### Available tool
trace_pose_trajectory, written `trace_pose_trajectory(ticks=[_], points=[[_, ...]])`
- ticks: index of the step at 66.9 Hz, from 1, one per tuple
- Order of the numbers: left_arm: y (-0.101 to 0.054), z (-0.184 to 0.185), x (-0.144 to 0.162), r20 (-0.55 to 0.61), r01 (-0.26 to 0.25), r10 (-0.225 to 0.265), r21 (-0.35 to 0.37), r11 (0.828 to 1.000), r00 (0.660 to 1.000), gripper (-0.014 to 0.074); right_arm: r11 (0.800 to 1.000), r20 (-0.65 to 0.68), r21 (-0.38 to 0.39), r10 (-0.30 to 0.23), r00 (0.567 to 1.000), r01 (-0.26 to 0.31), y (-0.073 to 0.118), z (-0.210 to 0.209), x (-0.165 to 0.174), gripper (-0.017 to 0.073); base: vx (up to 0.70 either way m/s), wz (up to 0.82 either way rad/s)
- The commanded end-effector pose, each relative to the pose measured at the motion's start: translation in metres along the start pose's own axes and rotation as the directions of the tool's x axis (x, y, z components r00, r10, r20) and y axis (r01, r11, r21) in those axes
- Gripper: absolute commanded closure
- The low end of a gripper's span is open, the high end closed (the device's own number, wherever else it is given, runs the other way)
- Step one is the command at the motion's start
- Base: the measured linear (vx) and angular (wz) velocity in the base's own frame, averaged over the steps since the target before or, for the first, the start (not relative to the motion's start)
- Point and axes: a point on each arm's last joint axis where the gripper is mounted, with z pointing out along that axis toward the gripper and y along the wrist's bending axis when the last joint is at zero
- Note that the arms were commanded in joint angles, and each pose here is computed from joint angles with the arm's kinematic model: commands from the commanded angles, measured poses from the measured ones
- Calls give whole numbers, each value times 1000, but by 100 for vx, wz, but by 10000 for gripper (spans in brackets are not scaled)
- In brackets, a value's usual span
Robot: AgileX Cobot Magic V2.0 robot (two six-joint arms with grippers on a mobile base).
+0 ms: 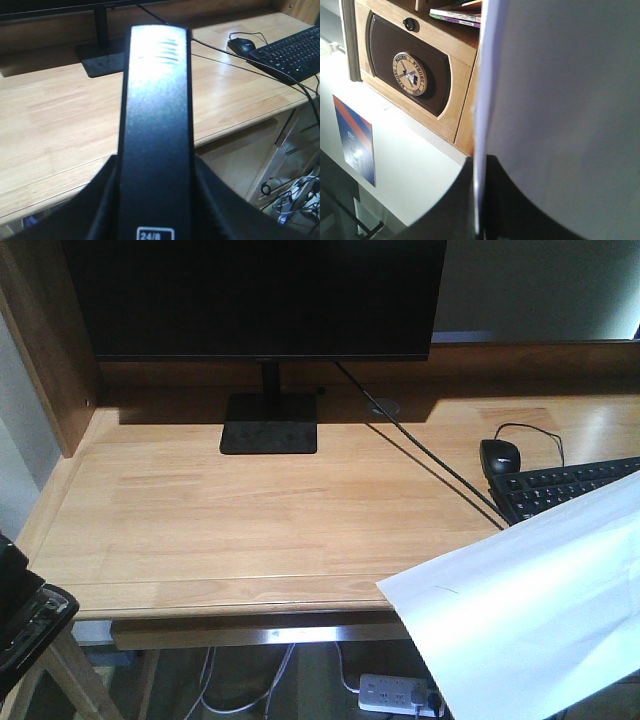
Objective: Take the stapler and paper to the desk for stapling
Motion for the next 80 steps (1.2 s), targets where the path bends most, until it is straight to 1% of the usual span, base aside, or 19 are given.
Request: trace_pose_trajectory(ticks=[1,80], points=[[-1,-5,-19,141,5,-6,9,1000,990,601,996,27,-88,-17,999,20,12,5,-5,564,3,0],[-1,-5,-19,141,5,-6,9,1000,990,601,996,27,-88,-17,999,20,12,5,-5,564,4,0]])
